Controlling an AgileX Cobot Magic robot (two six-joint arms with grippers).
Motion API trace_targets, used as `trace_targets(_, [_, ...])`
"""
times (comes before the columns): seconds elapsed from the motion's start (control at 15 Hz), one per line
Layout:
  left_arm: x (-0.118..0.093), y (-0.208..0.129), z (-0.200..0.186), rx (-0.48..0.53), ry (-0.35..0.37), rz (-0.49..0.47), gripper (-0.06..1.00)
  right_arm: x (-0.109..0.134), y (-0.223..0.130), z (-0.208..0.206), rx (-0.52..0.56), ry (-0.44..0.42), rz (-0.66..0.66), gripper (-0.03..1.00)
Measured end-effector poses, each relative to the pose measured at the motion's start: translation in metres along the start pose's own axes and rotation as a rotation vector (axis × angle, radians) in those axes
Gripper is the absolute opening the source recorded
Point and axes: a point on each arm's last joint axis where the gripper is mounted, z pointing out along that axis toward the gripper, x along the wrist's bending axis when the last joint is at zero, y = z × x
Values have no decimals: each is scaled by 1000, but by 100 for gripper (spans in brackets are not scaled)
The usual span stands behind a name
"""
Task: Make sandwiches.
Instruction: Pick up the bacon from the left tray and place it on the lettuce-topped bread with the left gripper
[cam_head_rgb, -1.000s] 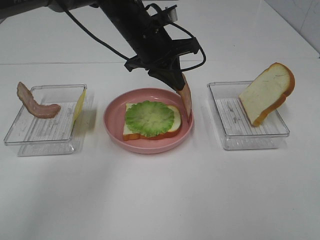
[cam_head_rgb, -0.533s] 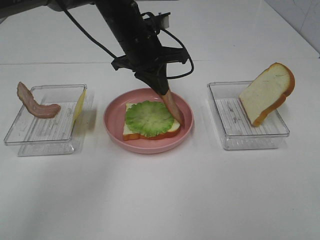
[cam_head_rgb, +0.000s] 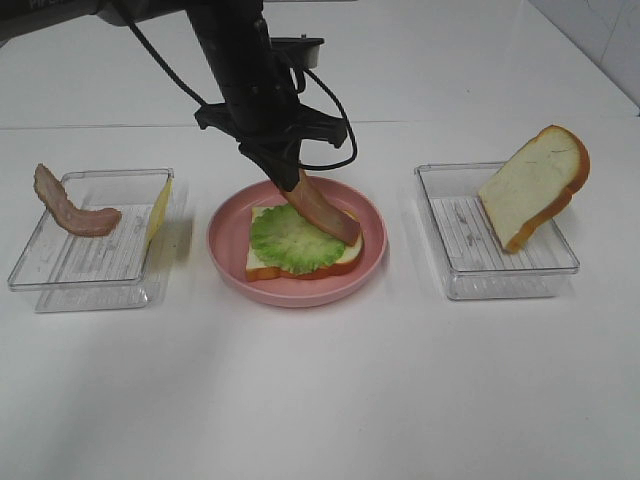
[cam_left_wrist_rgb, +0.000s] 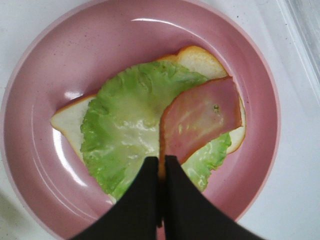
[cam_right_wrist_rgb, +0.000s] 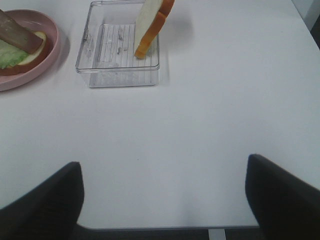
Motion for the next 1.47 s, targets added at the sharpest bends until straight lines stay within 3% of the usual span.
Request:
trace_targets(0.8, [9, -3, 29, 56, 40, -70, 0, 0, 0, 0, 0, 0, 0, 85])
trace_targets(0.93, [9, -3, 29, 55, 45, -91, 6, 0, 0, 0, 0, 0, 0, 85])
trace_targets(1.07, [10, -3, 29, 55, 52, -90, 18, 0, 0, 0, 0, 0, 0, 85])
trace_targets(1.13, [11, -3, 29, 54, 64, -101, 43, 0, 0, 0, 0, 0, 0, 85])
trace_targets(1.33, [13, -3, 29, 51, 87, -118, 88, 0, 0, 0, 0, 0, 0, 85])
trace_targets(1.47, [13, -2, 26, 46, 86, -109, 96, 0, 0, 0, 0, 0, 0, 85])
